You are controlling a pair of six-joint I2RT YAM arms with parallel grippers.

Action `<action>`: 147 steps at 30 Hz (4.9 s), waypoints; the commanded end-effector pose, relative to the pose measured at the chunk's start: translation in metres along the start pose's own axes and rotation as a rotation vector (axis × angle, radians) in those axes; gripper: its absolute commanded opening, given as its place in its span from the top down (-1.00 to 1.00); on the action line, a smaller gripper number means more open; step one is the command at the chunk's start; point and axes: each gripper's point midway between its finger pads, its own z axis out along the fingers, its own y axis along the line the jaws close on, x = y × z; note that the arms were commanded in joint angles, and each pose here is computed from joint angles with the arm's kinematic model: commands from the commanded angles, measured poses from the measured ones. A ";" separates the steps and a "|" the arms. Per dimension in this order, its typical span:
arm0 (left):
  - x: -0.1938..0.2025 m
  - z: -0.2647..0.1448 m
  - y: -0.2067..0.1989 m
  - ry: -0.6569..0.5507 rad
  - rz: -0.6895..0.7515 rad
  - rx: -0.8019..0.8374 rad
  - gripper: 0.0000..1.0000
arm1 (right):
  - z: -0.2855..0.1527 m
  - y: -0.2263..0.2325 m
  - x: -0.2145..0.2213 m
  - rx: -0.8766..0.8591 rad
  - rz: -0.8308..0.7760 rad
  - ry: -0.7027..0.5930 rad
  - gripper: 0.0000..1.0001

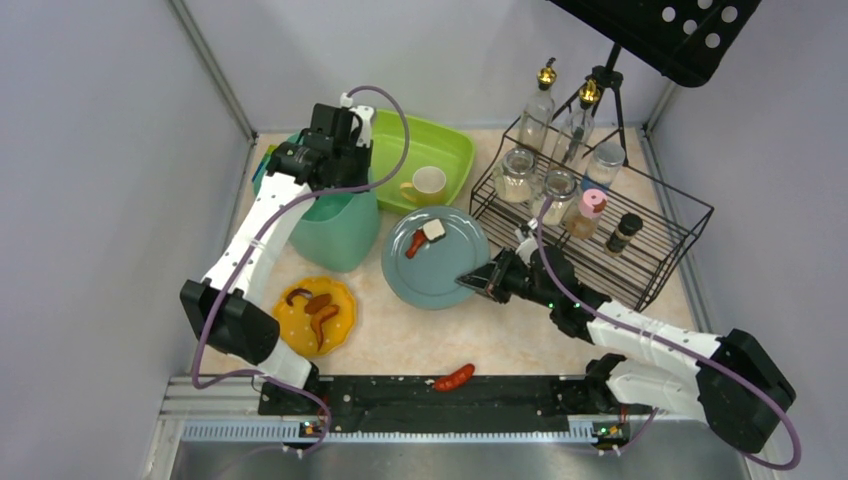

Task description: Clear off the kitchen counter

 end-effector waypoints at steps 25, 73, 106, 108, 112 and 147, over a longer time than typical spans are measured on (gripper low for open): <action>-0.077 -0.121 0.014 -0.357 -0.199 -0.107 -0.79 | -0.033 0.192 -0.061 -0.414 -0.085 -0.094 1.00; 0.039 -0.187 0.033 -0.347 -0.294 -0.161 -0.84 | 0.168 0.287 -0.146 -0.239 -0.622 -0.029 1.00; 0.047 -0.166 0.038 -0.312 -0.279 -0.196 -0.85 | 0.094 0.353 -0.264 -0.371 -0.552 -0.458 1.00; 0.047 -0.166 0.039 -0.316 -0.279 -0.201 -0.85 | 0.095 0.342 -0.276 -0.340 -0.542 -0.469 1.00; 0.048 -0.162 0.042 -0.317 -0.277 -0.214 -0.85 | 0.105 0.314 -0.293 -0.282 -0.519 -0.474 1.00; 0.064 -0.134 0.028 -0.269 -0.277 -0.141 -0.85 | 0.283 0.144 -0.280 -0.173 -0.295 -0.286 1.00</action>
